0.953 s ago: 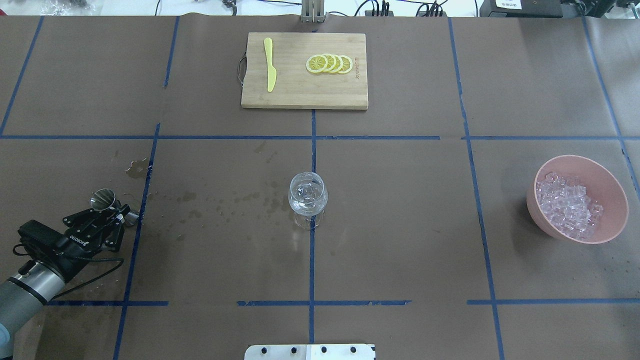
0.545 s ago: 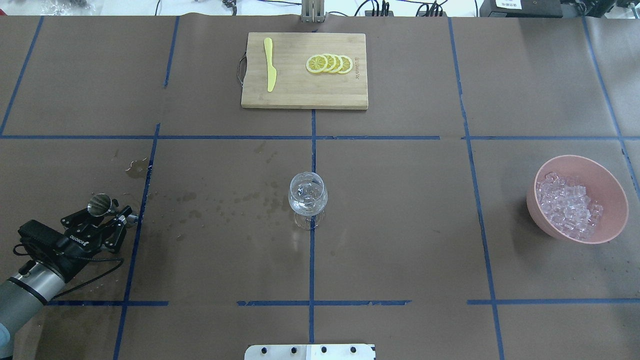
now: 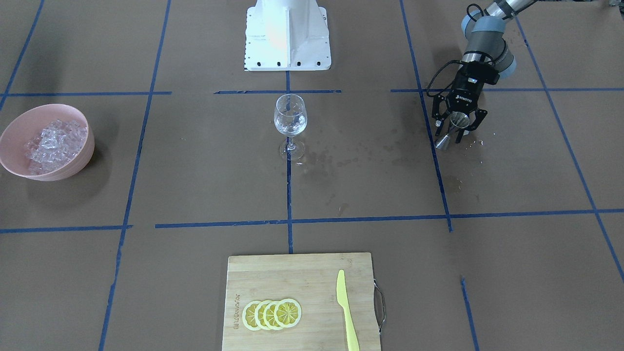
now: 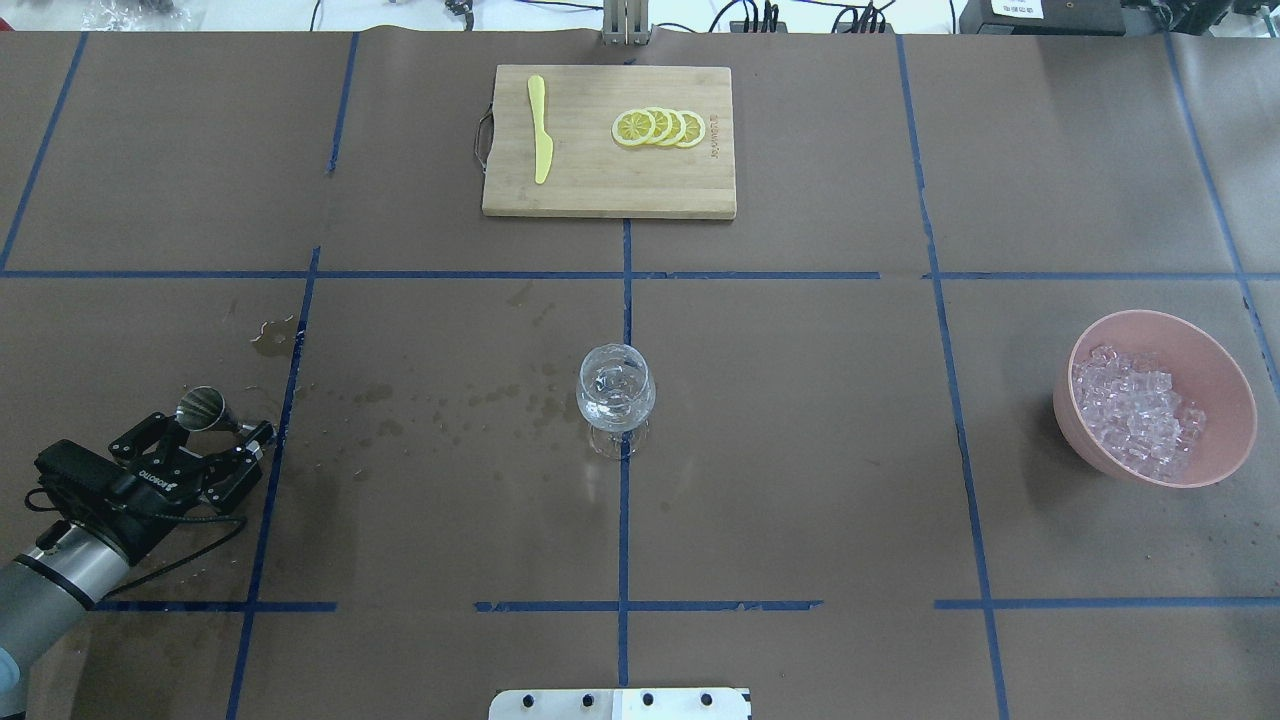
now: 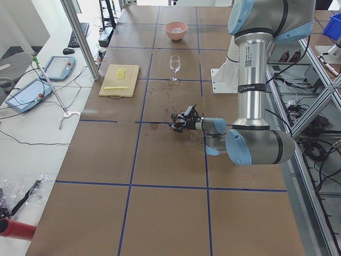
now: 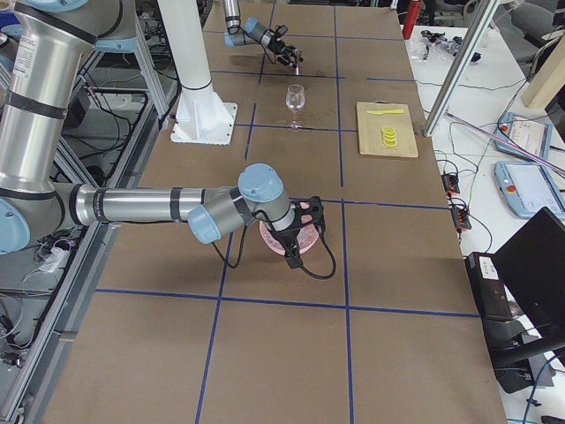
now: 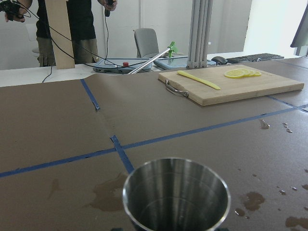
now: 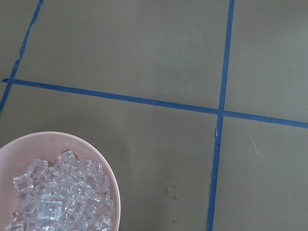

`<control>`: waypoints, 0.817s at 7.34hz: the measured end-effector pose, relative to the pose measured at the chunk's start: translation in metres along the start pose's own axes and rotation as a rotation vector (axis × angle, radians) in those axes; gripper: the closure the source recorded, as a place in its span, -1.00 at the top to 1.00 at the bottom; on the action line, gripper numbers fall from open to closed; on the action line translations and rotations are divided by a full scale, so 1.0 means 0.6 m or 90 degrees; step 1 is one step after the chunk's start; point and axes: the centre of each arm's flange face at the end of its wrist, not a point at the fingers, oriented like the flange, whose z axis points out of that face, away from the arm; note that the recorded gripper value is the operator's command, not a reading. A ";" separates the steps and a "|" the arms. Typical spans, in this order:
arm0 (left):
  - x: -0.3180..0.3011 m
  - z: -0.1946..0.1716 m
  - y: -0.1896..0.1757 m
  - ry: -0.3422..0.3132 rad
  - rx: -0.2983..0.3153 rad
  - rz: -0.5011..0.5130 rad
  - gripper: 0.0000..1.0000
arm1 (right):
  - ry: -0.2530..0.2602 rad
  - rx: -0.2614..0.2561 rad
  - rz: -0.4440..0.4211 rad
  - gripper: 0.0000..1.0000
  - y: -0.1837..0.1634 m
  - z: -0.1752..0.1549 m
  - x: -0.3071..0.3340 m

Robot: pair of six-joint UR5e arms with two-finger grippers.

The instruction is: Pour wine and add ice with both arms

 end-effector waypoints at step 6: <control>0.021 -0.029 -0.085 0.024 0.038 -0.024 1.00 | 0.000 0.000 -0.001 1.00 -0.001 0.000 -0.001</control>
